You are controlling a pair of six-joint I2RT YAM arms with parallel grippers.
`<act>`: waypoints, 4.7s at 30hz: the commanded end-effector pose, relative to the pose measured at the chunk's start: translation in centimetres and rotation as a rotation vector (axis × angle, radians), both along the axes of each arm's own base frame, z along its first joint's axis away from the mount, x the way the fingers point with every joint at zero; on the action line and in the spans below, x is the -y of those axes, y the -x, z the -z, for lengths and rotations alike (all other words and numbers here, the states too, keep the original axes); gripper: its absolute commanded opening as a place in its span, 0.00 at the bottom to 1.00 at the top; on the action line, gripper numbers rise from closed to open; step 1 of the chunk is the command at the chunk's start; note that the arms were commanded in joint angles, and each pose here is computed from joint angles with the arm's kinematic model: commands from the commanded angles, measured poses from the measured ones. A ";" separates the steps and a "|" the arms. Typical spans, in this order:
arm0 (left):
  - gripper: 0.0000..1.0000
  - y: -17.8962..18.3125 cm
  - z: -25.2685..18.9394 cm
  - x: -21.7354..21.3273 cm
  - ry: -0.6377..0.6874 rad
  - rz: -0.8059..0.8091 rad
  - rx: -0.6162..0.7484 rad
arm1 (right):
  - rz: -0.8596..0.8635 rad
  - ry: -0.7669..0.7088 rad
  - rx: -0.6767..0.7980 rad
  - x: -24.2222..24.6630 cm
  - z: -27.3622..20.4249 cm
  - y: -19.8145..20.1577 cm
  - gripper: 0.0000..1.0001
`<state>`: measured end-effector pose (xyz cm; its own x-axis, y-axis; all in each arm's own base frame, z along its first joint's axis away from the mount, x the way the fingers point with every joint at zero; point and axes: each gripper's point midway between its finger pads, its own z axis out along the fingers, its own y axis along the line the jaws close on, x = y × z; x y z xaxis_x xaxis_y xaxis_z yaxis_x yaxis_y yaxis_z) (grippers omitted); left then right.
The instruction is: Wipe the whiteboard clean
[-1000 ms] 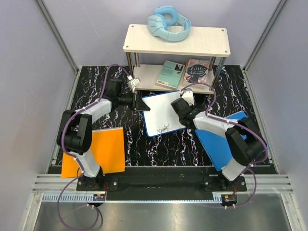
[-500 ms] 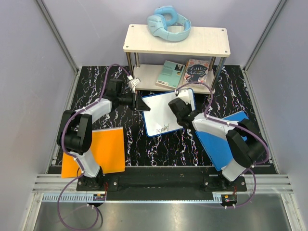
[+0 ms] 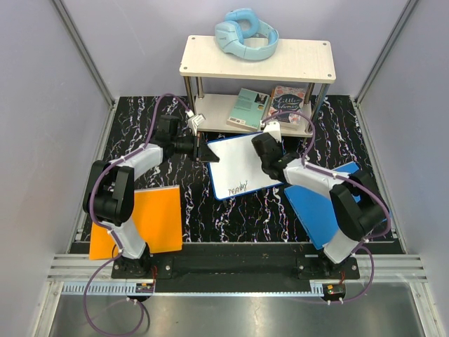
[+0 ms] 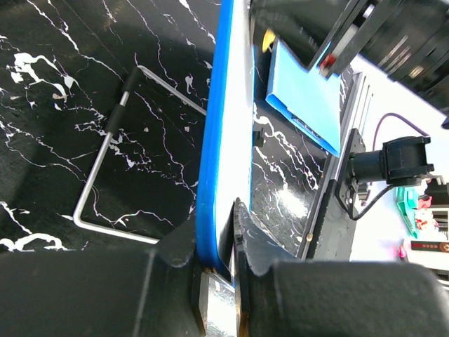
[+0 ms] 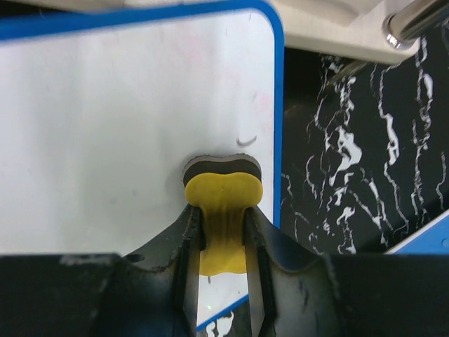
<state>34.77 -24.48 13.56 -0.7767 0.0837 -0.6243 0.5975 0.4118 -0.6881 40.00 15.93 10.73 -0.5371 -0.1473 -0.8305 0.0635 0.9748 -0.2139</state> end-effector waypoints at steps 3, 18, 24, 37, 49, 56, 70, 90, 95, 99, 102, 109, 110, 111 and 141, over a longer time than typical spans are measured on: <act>0.00 -2.2 1.7 -1.4 -0.150 -0.051 0.161 | -0.069 -0.129 -0.100 -1.6 2.9 3.6 0.00; 0.00 -2.2 1.8 -1.4 -0.154 -0.052 0.159 | -0.272 -0.084 -0.118 -8.8 3.3 6.3 0.00; 0.00 -2.2 1.8 -1.5 -0.156 -0.053 0.159 | -0.380 -0.086 -0.152 -13.6 4.1 7.1 0.00; 0.00 -2.2 1.9 -1.5 -0.156 -0.053 0.154 | -0.516 0.039 -0.258 -15.4 7.9 10.1 0.00; 0.00 -2.2 1.9 -1.4 -0.156 -0.052 0.150 | -0.767 -0.010 -0.288 -22.1 7.9 12.2 0.00; 0.00 -2.2 1.8 -1.4 -0.154 -0.054 0.149 | -0.797 0.037 -0.235 -24.6 7.3 13.0 0.00; 0.00 -2.1 2.0 -1.4 -0.155 -0.052 0.143 | -0.277 0.152 -0.043 -14.0 5.2 8.6 0.00; 0.00 -2.0 2.2 -1.5 -0.164 -0.048 0.142 | -0.388 -0.129 0.134 -14.7 0.5 7.5 0.00; 0.00 -2.0 2.3 -1.3 -0.163 -0.044 0.139 | -0.468 -0.164 0.082 -16.9 1.2 8.7 0.00; 0.00 -2.0 2.3 -1.3 -0.164 -0.045 0.138 | -0.428 -0.137 0.073 -16.4 1.6 8.5 0.00; 0.00 -2.1 2.3 -1.4 -0.164 -0.047 0.137 | -0.329 -0.089 0.070 -13.9 2.1 7.9 0.00; 0.00 -2.1 2.4 -1.3 -0.165 -0.046 0.138 | -0.269 -0.092 0.088 -9.1 1.3 7.7 0.00; 0.00 -2.1 2.4 -1.4 -0.164 -0.047 0.135 | -0.282 -0.078 0.084 -8.8 1.6 7.9 0.00; 0.00 -2.1 2.3 -1.4 -0.164 -0.047 0.136 | -0.297 -0.085 0.075 -8.9 1.8 8.2 0.00; 0.00 -2.0 2.6 -1.3 -0.170 -0.042 0.130 | -0.306 -0.027 0.207 -13.0 1.1 8.8 0.00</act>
<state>35.10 -24.05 13.00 -0.7501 0.1137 -0.6515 0.6261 0.4393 -0.6442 29.22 32.23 7.07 -0.3533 -0.3397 -0.8717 -0.3823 0.9028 -0.1969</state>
